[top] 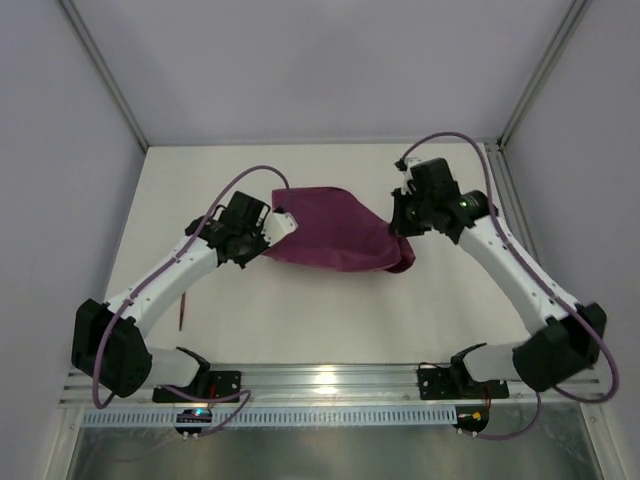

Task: Fold the napkin into a case and place the utensils inside
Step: Pick up the crumpled napkin from the center of the board.

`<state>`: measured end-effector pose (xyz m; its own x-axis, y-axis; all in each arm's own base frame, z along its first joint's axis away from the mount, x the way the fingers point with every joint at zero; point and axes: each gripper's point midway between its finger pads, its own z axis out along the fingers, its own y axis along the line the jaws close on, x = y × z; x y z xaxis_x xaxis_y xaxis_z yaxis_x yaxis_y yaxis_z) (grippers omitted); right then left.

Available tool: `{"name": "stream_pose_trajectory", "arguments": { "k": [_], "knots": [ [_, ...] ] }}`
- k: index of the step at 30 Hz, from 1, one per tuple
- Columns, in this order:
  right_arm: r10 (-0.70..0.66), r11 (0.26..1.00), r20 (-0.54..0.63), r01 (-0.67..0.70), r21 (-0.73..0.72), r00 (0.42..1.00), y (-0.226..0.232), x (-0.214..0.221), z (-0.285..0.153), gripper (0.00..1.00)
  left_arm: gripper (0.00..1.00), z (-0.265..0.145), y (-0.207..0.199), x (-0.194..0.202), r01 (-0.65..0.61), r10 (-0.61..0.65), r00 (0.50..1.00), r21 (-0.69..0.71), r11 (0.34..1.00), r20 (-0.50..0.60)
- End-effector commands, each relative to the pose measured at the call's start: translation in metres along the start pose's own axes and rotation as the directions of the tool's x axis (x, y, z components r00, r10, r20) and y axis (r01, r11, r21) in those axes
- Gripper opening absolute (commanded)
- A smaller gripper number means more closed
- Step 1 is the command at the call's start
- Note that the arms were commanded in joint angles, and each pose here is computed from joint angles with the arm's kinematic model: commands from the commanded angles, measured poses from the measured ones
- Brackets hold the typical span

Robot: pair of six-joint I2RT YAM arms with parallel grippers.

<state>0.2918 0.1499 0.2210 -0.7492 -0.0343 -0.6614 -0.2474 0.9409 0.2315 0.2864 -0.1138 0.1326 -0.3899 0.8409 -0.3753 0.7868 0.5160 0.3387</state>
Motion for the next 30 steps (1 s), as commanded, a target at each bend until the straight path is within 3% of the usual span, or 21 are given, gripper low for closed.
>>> {"name": "stream_pose_trajectory", "arguments": {
  "k": [1,2,3,4,6,7,10,17,22,26,30],
  "knots": [
    [-0.053,0.994,-0.217,0.031,-0.103,0.975,0.019,0.028,0.057,0.04,0.00,0.003,0.022,0.002,0.072,-0.073,0.997,-0.081,0.994,-0.006],
    [-0.066,0.992,-0.199,0.043,-0.117,0.978,0.028,0.015,0.067,0.04,0.00,0.005,0.027,0.001,0.090,-0.090,0.996,-0.092,0.992,0.003],
    [-0.071,0.993,-0.257,0.044,-0.109,0.964,0.031,0.024,0.092,0.05,0.00,0.011,0.032,0.007,0.119,-0.121,0.993,-0.098,0.988,-0.015],
    [-0.108,0.988,-0.271,0.072,-0.139,0.957,0.049,0.028,0.102,0.15,0.00,0.014,0.035,0.008,0.129,-0.132,0.991,-0.100,0.987,-0.017],
    [-0.146,0.972,-0.220,0.098,-0.216,0.965,0.079,0.012,0.122,0.22,0.00,0.020,0.041,0.012,0.151,-0.154,0.988,-0.105,0.983,-0.022],
    [-0.151,0.959,-0.246,0.081,-0.273,0.958,0.096,0.021,0.137,0.33,0.00,0.025,0.041,0.014,0.155,-0.158,0.987,-0.099,0.983,-0.032],
    [-0.133,0.933,-0.201,0.054,-0.354,0.970,0.117,0.008,0.157,0.43,0.00,0.032,0.042,0.018,0.168,-0.173,0.984,-0.095,0.981,-0.043],
    [-0.132,0.946,0.023,0.133,-0.297,0.991,0.102,-0.021,0.119,0.73,0.00,0.039,0.051,0.031,0.212,-0.217,0.975,-0.092,0.973,-0.051],
    [-0.121,0.947,0.152,0.160,-0.278,0.981,0.087,-0.013,0.070,0.75,0.00,0.046,0.054,0.037,0.246,-0.252,0.966,-0.083,0.966,-0.062],
    [-0.084,0.956,0.157,0.124,-0.264,0.984,0.072,0.016,0.058,0.73,0.00,0.049,0.059,0.040,0.267,-0.273,0.959,-0.089,0.960,-0.069],
    [-0.040,0.972,0.122,0.066,-0.224,0.992,0.056,0.060,0.055,0.51,0.00,0.051,0.061,0.040,0.288,-0.294,0.953,-0.082,0.954,-0.069]
  ]
}}
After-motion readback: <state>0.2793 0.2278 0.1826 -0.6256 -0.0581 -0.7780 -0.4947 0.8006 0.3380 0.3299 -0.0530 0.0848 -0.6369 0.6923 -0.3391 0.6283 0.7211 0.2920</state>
